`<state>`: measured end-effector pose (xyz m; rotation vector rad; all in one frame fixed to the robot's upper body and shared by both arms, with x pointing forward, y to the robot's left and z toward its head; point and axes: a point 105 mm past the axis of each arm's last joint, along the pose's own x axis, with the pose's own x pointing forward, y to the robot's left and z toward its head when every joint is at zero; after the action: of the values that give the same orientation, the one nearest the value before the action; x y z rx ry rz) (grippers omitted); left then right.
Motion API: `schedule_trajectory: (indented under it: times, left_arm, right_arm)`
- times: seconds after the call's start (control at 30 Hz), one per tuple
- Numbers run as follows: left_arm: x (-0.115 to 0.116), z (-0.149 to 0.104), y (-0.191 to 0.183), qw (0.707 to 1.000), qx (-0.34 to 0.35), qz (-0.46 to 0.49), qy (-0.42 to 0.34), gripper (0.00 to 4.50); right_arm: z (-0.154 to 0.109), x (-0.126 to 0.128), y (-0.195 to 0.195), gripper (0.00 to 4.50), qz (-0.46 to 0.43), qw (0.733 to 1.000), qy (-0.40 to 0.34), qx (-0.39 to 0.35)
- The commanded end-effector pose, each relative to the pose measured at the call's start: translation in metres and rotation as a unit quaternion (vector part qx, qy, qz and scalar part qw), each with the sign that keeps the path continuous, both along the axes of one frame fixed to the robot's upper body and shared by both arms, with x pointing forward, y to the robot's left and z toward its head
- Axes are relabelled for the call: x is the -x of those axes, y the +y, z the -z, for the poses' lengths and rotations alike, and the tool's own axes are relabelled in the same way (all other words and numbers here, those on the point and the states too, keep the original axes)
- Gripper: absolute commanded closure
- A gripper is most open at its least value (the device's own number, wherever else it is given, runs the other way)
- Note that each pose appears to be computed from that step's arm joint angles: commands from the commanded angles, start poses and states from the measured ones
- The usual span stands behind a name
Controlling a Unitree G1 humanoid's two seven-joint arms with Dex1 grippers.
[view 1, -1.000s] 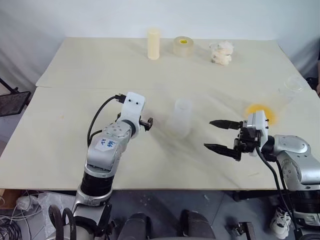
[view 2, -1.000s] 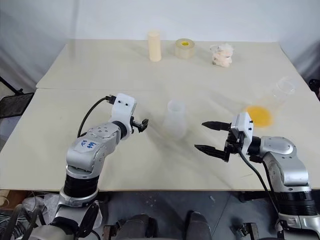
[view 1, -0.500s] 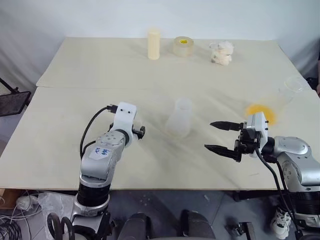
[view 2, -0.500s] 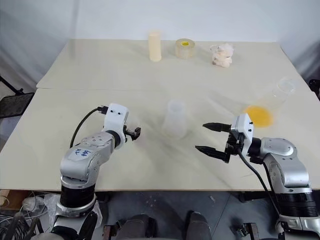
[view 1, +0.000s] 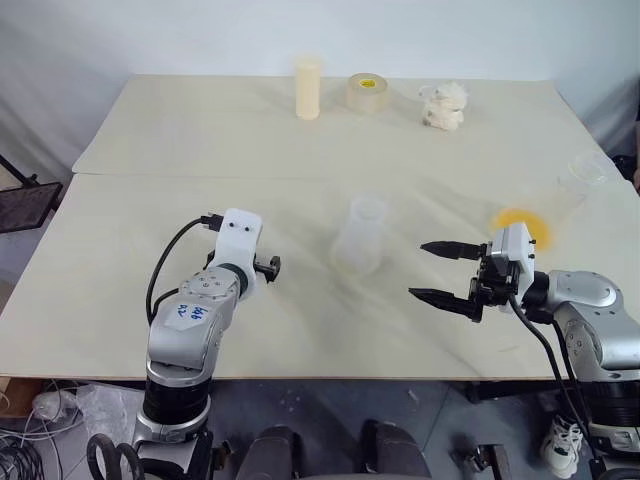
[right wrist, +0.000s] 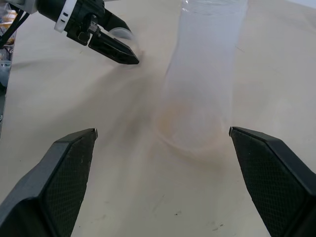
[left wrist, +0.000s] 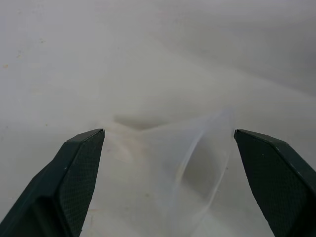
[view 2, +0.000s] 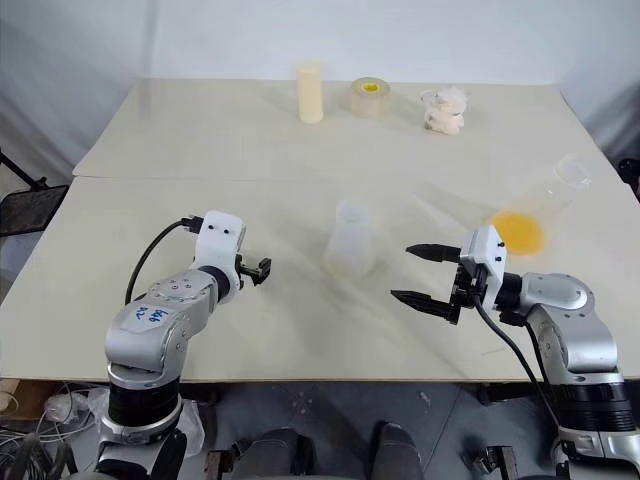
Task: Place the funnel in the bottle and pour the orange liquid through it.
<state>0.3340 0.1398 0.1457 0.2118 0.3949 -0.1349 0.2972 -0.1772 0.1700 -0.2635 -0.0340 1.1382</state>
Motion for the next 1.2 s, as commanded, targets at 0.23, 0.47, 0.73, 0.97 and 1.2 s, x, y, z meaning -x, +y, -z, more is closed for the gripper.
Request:
schedule_trajectory:
  times: [0.23, 0.47, 0.73, 0.97, 1.2]
  left_arm:
    - [0.015, -0.007, 0.012, 1.000, -0.002, -0.001, -0.020, 1.97]
    - [0.024, -0.005, 0.029, 1.000, -0.008, -0.011, -0.006, 3.02]
    - [0.029, -0.008, 0.043, 1.000, -0.011, -0.017, -0.003, 3.98]
    - [0.026, -0.025, 0.040, 0.999, 0.015, -0.005, -0.050, 4.47]
    - [0.023, -0.036, 0.034, 0.995, 0.049, 0.010, -0.082, 4.47]
  right_arm:
    - [-0.006, 0.001, 0.000, 0.00, -0.002, 1.000, -0.017, 0.002]
    - [-0.005, 0.001, 0.001, 0.00, -0.002, 1.000, -0.014, 0.003]
    - [-0.005, -0.001, 0.003, 0.00, -0.005, 1.000, -0.014, 0.003]
    - [-0.005, -0.002, 0.003, 0.00, -0.007, 1.000, -0.014, 0.003]
    - [-0.005, -0.003, 0.004, 0.00, -0.008, 1.000, -0.014, 0.003]
